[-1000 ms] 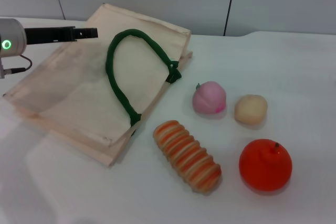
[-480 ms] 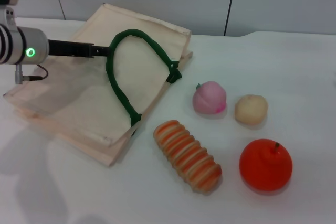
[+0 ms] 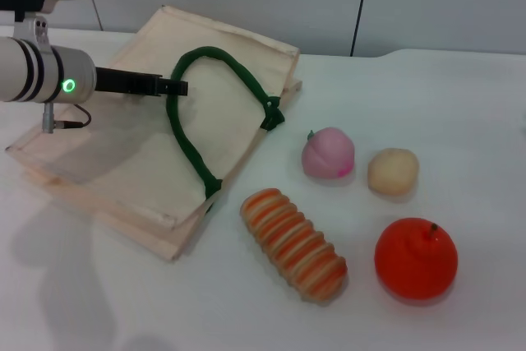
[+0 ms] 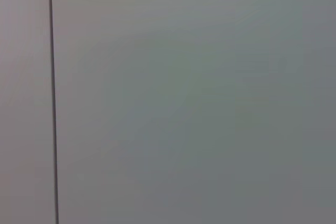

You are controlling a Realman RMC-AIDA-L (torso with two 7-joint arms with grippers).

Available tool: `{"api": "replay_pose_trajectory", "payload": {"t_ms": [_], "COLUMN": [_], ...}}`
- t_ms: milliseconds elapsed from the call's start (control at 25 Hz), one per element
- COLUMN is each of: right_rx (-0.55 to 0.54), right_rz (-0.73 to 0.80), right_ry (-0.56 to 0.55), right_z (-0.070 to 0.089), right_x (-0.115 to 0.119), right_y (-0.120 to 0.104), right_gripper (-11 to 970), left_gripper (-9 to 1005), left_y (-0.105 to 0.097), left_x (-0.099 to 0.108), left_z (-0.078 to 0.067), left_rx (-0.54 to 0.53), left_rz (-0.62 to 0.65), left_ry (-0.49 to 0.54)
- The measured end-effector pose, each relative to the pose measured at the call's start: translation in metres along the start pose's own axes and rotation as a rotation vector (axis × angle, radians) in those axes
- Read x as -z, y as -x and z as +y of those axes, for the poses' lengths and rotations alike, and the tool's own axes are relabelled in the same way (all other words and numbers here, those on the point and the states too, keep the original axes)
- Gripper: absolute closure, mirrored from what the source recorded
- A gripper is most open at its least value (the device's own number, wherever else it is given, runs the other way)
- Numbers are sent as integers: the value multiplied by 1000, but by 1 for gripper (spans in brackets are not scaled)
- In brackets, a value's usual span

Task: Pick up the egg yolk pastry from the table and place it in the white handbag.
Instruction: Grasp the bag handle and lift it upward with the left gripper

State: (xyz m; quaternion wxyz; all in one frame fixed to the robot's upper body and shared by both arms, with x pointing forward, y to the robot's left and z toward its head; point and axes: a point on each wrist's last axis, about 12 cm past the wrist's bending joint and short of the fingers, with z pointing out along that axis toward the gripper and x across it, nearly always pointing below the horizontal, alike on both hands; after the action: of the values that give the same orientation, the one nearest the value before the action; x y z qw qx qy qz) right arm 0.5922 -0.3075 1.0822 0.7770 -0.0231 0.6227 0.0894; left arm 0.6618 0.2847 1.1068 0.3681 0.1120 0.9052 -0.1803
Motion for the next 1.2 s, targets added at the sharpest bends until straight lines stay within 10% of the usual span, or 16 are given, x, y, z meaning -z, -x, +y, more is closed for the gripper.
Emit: {"api": "replay_pose_trajectory", "payload": {"t_ms": [1200], "right_rx": [-9], "right_rz": [-17], "right_ry": [12], "right_z": [4], "right_x": [-5], "right_y": [3], "right_gripper": [81], "left_gripper": [154], "left_y": [10], "left_x": [-21], "left_z": [-18], "left_rx": [-45], "left_rz": [115], "left_ry": [46]}}
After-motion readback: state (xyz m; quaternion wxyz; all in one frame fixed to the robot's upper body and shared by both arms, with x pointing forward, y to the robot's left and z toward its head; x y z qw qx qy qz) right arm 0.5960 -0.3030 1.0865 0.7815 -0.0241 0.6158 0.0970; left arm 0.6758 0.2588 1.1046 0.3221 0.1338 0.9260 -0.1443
